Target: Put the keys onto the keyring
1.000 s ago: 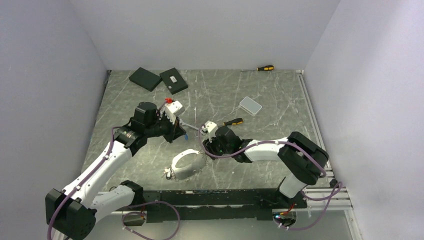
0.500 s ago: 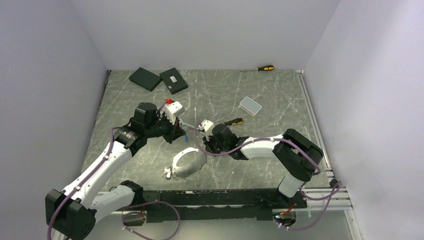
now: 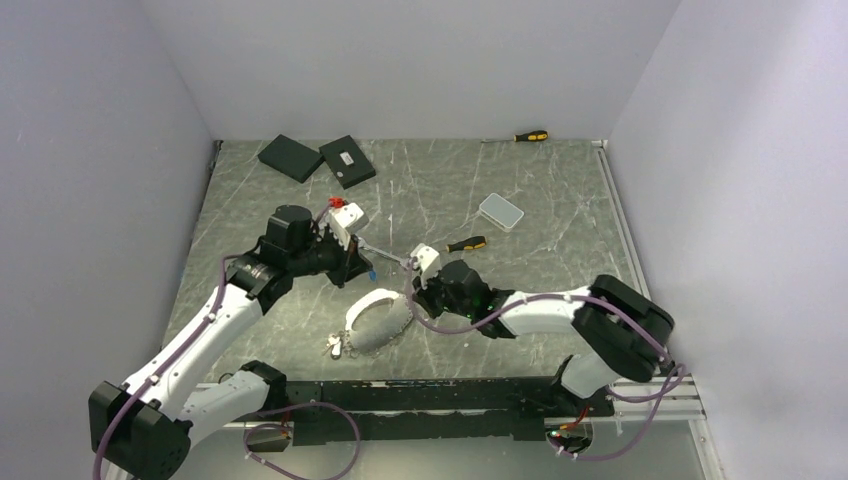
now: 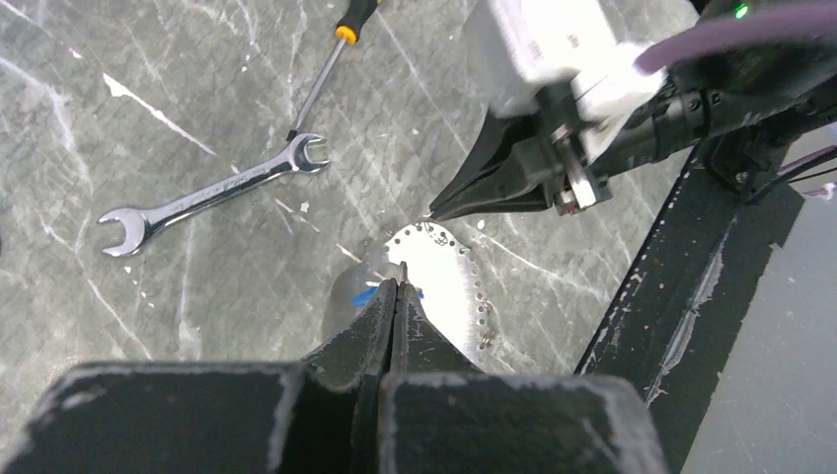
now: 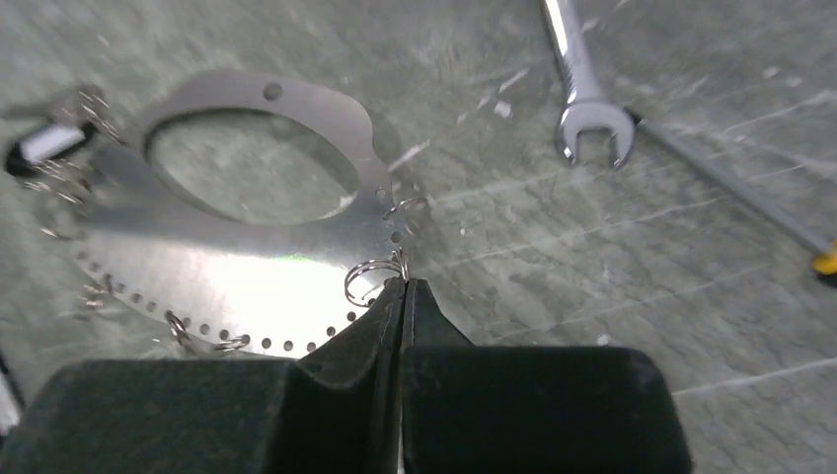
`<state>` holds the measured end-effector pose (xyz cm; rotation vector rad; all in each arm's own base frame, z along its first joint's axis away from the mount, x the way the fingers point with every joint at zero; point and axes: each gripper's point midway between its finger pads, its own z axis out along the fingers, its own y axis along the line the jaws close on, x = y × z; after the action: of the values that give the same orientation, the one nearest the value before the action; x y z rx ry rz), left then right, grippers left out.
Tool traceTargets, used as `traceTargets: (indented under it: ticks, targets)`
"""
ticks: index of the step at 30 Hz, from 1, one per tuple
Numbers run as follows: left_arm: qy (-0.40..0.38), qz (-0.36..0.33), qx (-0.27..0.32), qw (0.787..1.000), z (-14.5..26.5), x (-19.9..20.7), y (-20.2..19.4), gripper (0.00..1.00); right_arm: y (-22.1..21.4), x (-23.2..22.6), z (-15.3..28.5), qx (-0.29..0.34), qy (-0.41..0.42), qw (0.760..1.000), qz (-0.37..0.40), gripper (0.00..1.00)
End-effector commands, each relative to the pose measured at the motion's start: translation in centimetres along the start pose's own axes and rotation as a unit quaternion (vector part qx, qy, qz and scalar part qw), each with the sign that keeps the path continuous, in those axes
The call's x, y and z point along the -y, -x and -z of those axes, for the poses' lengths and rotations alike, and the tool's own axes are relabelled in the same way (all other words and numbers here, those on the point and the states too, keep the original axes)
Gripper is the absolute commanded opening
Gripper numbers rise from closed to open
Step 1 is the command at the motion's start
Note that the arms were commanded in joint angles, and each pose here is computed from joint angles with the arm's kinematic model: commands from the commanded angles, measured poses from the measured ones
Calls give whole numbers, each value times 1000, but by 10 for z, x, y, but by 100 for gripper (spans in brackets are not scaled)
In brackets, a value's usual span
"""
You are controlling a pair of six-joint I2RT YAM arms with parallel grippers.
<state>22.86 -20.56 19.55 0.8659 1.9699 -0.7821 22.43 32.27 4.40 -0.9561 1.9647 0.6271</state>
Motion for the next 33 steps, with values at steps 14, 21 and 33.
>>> traceTargets:
  ticks: [14,21,33]
  targets:
    - [-118,-61,103,986,51,66,76,0,178,-44,94,349,105,928,-75,0]
    - [-111,-86,123,982,72,74,93,0,205,-62,128,382,147,912,-40,0]
    - [-162,-138,133,968,102,105,109,0,226,-108,181,385,243,879,145,0]
